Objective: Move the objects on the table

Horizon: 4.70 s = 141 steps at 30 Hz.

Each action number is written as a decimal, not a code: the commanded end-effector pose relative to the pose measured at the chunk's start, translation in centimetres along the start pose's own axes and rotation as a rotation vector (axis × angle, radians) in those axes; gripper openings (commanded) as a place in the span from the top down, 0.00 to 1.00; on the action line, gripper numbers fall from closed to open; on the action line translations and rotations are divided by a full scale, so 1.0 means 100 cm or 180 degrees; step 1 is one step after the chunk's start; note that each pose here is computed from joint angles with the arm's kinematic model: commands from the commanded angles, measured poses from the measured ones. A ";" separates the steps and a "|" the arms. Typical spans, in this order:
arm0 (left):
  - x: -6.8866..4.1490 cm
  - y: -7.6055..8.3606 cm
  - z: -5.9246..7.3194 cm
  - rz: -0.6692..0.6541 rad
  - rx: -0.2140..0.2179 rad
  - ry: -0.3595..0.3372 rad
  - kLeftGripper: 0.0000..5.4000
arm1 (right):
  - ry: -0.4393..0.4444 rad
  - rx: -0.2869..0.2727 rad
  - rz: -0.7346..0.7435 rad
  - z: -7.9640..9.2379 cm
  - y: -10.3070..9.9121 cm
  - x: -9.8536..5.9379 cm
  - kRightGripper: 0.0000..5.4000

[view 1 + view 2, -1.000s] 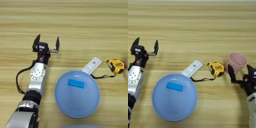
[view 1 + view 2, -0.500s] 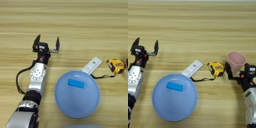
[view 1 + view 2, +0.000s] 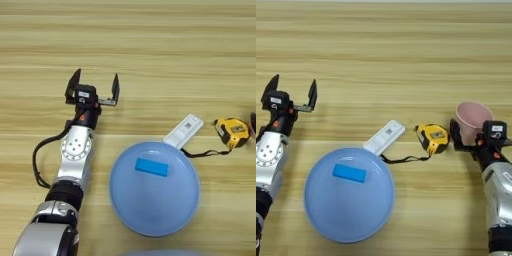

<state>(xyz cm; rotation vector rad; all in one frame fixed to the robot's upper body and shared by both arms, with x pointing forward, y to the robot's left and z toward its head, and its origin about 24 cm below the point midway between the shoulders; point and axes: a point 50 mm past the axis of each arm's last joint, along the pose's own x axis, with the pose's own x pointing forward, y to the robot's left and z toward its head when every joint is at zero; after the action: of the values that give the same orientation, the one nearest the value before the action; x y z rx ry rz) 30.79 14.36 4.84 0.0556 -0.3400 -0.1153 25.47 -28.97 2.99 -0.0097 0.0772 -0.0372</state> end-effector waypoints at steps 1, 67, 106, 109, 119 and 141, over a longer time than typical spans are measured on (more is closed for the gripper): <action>0.002 -0.001 0.003 -0.0004 0.0018 -0.0047 0.00 | -0.0037 -0.0061 0.0011 0.003 0.000 0.005 0.06; 0.003 -0.006 0.005 0.0007 0.0009 -0.0067 0.00 | -0.0022 -0.0369 0.4649 0.012 0.185 -0.089 0.20; 0.003 -0.006 0.005 -0.0006 0.0023 -0.0061 0.00 | 0.0356 -0.0692 0.4348 -0.003 0.139 -0.086 0.01; 0.003 -0.006 0.005 -0.0007 0.0024 -0.0059 0.00 | 0.0395 -0.0720 0.4324 -0.003 0.133 -0.088 0.01; 0.003 -0.005 0.004 -0.0013 0.0029 -0.0046 0.00 | 0.0352 -0.0862 0.3790 0.016 0.086 -0.077 0.01; 0.005 -0.008 0.003 -0.0025 0.0021 -0.0036 0.00 | 0.0382 -0.0489 0.1136 0.006 0.050 -0.005 0.01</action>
<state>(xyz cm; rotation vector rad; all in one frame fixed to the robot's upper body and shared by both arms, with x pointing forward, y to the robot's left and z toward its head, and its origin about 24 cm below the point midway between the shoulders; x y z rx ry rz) 30.79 13.87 5.14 0.0523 -0.3552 -0.1120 24.70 -24.23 3.85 -0.1635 0.1861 0.3571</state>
